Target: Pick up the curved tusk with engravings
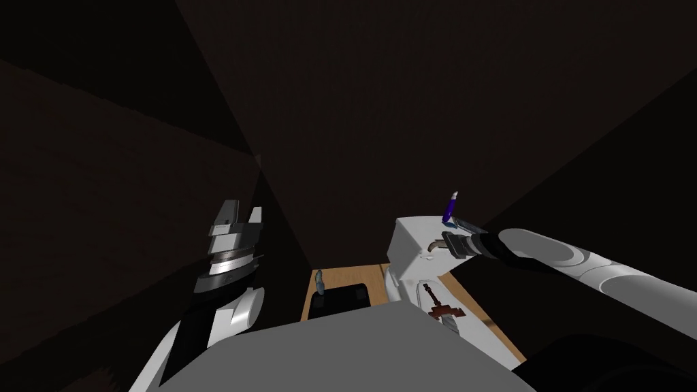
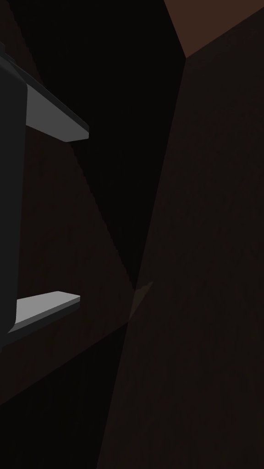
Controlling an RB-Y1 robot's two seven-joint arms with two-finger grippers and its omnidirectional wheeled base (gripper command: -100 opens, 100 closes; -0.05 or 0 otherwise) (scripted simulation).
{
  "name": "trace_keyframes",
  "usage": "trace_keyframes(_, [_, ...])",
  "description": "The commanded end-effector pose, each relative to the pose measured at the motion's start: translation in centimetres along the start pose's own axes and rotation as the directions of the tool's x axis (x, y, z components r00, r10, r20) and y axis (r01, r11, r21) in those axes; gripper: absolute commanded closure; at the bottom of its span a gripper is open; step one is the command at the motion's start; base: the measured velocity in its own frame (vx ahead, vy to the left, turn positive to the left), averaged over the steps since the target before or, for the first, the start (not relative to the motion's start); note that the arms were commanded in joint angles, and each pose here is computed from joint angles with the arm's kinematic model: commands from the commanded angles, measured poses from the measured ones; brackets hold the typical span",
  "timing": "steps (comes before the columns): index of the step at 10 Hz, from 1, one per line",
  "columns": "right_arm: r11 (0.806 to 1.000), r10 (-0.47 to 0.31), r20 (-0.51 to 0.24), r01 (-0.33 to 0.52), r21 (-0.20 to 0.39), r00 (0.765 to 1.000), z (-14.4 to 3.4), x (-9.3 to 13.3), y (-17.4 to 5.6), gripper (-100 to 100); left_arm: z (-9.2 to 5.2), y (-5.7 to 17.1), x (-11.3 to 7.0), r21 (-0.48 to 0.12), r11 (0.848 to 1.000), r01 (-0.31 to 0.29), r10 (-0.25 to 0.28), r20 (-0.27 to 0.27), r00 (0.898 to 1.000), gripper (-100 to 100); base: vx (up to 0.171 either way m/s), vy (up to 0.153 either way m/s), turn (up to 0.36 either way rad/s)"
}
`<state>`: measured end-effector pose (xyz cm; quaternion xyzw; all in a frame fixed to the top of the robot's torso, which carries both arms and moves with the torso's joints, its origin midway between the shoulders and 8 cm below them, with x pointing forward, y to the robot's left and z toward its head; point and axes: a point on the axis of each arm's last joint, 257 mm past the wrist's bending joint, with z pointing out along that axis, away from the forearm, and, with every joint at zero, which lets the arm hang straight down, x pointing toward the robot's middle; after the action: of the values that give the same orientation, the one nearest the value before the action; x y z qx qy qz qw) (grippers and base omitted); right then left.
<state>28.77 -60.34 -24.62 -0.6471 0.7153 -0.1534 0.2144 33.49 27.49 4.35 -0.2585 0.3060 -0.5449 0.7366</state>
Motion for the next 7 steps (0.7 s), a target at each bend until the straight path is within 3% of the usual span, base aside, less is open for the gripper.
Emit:
trace_keyframes(1, [1.0,0.0,0.0,0.0,0.0,1.0,0.0,0.0,0.0,100,0.0,0.0,0.0,0.0,1.0,0.0,0.0,0.0,1.0,0,0.0,0.0,0.0])
trace_keyframes(3, [1.0,-0.002,0.0,0.002,0.001,1.0,-0.02,-0.01,-0.08,100,0.0,0.0,0.0,0.0,1.0,0.0,0.0,0.0,1.0,0,0.0,0.0,0.0])
trace_keyframes(4, [1.0,-0.002,0.0,0.002,0.001,1.0,-0.02,-0.01,-0.08,0,0.0,0.0,0.0,0.0,1.0,0.0,0.0,0.0,1.0,0,0.0,0.0,0.0])
trace_keyframes(5, [1.0,-0.009,-0.002,0.009,0.004,1.0,-0.16,-0.06,-0.42,100,0.0,0.0,0.0,0.0,1.0,0.0,0.0,0.0,1.0,0,-0.003,-0.005,0.001])
trace_keyframes(7, [1.0,-0.012,0.002,0.012,0.005,1.0,-0.29,-0.2,-0.7,100,0.0,0.0,0.0,0.0,1.0,0.0,0.0,0.0,1.0,0,-0.013,-0.008,-0.001])
